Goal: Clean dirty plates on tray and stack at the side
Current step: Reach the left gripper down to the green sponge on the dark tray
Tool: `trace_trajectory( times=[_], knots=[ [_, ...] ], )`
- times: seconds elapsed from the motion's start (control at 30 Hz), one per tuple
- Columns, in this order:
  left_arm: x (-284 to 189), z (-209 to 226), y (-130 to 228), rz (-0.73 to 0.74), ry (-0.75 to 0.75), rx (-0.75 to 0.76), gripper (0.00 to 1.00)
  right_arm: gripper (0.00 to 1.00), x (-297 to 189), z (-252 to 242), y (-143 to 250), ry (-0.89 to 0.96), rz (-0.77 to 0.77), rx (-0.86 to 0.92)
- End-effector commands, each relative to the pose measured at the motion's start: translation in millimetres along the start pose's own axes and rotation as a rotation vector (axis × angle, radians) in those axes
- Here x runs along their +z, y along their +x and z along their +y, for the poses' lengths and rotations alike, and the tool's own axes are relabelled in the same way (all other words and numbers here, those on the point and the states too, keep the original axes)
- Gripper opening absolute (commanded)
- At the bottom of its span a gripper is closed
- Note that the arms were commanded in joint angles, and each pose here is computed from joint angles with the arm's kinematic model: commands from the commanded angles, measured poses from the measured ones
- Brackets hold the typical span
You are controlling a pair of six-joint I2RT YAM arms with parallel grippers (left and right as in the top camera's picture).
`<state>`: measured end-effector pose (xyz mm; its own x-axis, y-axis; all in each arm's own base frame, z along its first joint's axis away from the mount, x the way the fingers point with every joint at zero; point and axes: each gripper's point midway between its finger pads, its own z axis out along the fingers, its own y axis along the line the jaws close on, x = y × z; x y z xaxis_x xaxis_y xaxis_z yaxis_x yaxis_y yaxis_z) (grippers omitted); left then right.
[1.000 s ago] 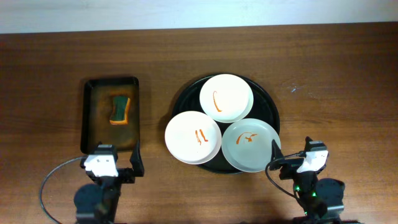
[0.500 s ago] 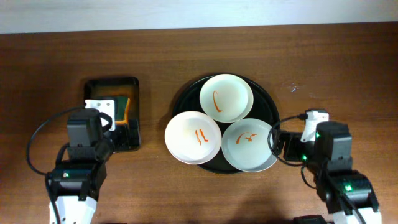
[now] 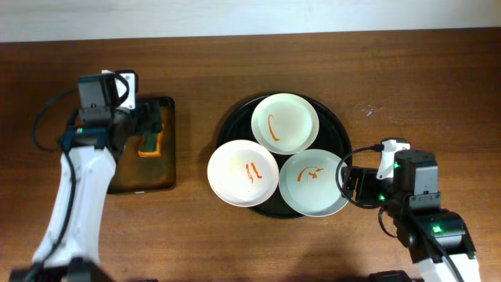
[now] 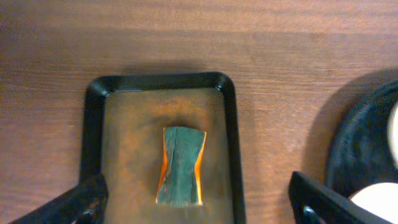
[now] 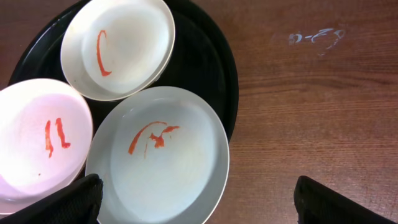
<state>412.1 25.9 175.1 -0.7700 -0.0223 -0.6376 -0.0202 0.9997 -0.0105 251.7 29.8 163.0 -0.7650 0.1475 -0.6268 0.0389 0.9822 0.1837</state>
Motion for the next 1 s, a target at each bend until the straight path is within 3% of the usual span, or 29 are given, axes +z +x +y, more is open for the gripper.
trace_trajectory(
  times=[0.0, 0.1, 0.37, 0.57, 0.87, 0.97],
  knots=[
    [40.6, 10.2, 16.4, 0.090, -0.008, -0.004, 0.84, 0.99, -4.2, 1.6, -7.1, -0.001, -0.021, -0.013],
    [68.7, 10.5, 38.7, 0.175, -0.003, -0.009, 0.77, 0.99, -4.2, 1.6, -7.1, -0.001, -0.021, -0.013],
    [117.3, 11.5, 82.8, 0.319, 0.002, -0.016, 0.72, 0.99, -4.2, 1.7, -7.1, -0.001, -0.021, -0.013],
    [124.2, 13.4, 80.2, 0.301, -0.007, -0.014, 0.56, 0.99, -4.2, 1.7, -7.1, -0.001, -0.021, -0.013],
    [127.1, 16.4, 90.7, 0.328, -0.024, -0.012, 0.52, 0.99, -4.2, 1.7, -7.2, -0.001, -0.022, -0.013],
    [131.0, 15.8, 96.9, 0.347, -0.021, -0.013, 0.46, 0.99, -4.2, 1.7, -7.1, -0.001, -0.021, -0.013]
  ],
)
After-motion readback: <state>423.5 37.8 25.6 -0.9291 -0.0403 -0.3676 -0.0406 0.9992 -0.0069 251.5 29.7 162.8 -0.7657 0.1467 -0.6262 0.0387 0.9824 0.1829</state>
